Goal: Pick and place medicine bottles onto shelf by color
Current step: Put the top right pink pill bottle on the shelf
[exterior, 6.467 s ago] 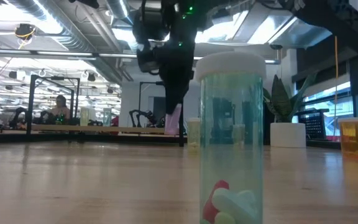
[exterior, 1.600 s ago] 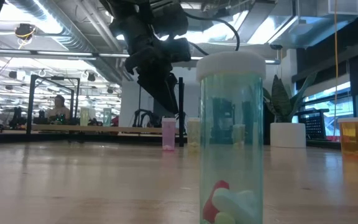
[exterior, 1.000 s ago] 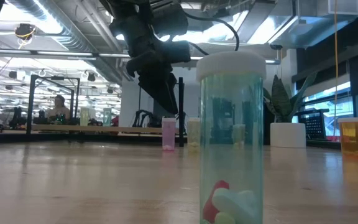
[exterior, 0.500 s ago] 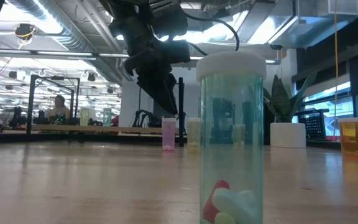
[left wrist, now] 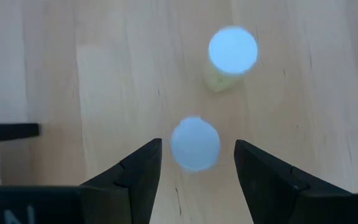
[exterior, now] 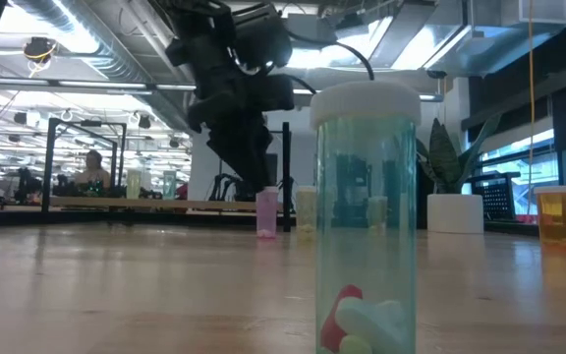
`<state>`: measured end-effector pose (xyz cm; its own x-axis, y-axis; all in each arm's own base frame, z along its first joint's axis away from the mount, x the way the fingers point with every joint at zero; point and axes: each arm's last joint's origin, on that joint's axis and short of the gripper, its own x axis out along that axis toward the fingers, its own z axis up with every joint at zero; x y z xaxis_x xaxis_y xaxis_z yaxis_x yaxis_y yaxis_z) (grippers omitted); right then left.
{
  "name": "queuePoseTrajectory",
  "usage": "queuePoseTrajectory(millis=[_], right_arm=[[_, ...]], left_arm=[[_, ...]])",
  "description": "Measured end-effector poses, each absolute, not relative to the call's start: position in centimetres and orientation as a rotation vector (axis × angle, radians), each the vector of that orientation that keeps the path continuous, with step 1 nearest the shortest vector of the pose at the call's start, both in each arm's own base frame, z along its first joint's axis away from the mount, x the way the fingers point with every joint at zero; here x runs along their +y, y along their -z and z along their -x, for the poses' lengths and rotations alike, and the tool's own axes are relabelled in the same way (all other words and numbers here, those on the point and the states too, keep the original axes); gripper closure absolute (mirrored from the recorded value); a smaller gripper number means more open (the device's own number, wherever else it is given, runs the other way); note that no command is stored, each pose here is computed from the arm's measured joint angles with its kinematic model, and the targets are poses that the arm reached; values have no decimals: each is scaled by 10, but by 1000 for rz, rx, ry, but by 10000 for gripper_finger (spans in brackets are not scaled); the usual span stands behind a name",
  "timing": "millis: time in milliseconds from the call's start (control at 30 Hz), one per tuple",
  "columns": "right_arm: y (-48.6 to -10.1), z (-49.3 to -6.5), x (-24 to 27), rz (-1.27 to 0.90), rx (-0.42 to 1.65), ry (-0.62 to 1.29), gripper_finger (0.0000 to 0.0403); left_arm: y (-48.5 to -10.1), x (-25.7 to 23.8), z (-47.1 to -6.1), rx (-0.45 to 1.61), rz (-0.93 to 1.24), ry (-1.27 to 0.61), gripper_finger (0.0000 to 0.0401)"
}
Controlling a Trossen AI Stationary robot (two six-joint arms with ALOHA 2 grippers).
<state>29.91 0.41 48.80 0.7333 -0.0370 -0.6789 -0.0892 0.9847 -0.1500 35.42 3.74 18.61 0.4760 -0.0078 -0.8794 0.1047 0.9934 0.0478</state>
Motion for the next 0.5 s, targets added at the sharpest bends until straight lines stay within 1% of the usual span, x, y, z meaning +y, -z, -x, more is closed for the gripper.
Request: queuePoseTrajectory(millis=[133,267,500], right_arm=[[-488,-299,4,177,746,-28,205],[-488,-299,4,177,745,-28,205],[-488,-300,4,177,745,-28,205]], left_arm=[[-186,38,-355,1062,-101,68,206],[-178,37,-355,1093,-74,57,206],[-177,38,-356,1063,-78,54,206]])
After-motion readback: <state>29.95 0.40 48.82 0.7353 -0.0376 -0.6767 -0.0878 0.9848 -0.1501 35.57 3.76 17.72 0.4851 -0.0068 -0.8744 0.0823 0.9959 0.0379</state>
